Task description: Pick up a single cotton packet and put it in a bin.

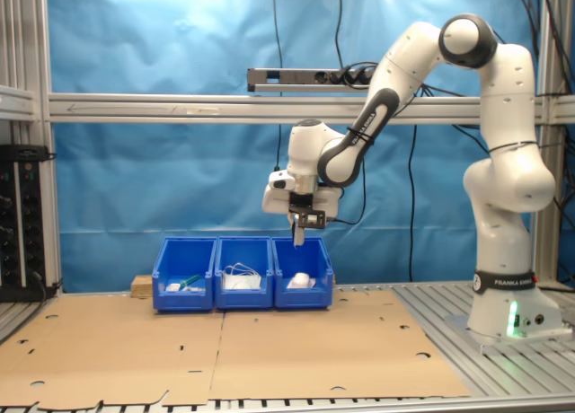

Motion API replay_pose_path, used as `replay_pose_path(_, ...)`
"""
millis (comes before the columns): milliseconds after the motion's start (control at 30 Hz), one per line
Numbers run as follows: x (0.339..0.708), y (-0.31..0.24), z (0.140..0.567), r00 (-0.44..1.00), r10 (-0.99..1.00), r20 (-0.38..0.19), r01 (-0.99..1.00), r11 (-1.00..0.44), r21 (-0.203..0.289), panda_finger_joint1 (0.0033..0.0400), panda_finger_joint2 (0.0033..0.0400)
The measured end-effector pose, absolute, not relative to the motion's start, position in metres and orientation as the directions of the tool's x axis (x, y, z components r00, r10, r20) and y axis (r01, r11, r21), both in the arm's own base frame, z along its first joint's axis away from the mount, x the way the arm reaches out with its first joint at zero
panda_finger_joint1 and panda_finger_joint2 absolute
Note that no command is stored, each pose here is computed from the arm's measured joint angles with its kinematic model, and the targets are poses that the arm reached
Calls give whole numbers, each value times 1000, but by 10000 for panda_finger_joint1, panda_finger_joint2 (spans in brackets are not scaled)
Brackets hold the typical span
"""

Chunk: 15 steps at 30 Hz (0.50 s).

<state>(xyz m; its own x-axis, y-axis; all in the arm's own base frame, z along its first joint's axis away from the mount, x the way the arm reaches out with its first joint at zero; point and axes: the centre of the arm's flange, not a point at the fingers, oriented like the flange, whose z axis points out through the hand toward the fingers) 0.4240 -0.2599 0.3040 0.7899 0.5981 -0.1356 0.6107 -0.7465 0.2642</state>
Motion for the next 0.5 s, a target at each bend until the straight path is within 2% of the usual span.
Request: replay_pose_path(500,422,-262,304,753,640,-152,655,-711,255,56,56)
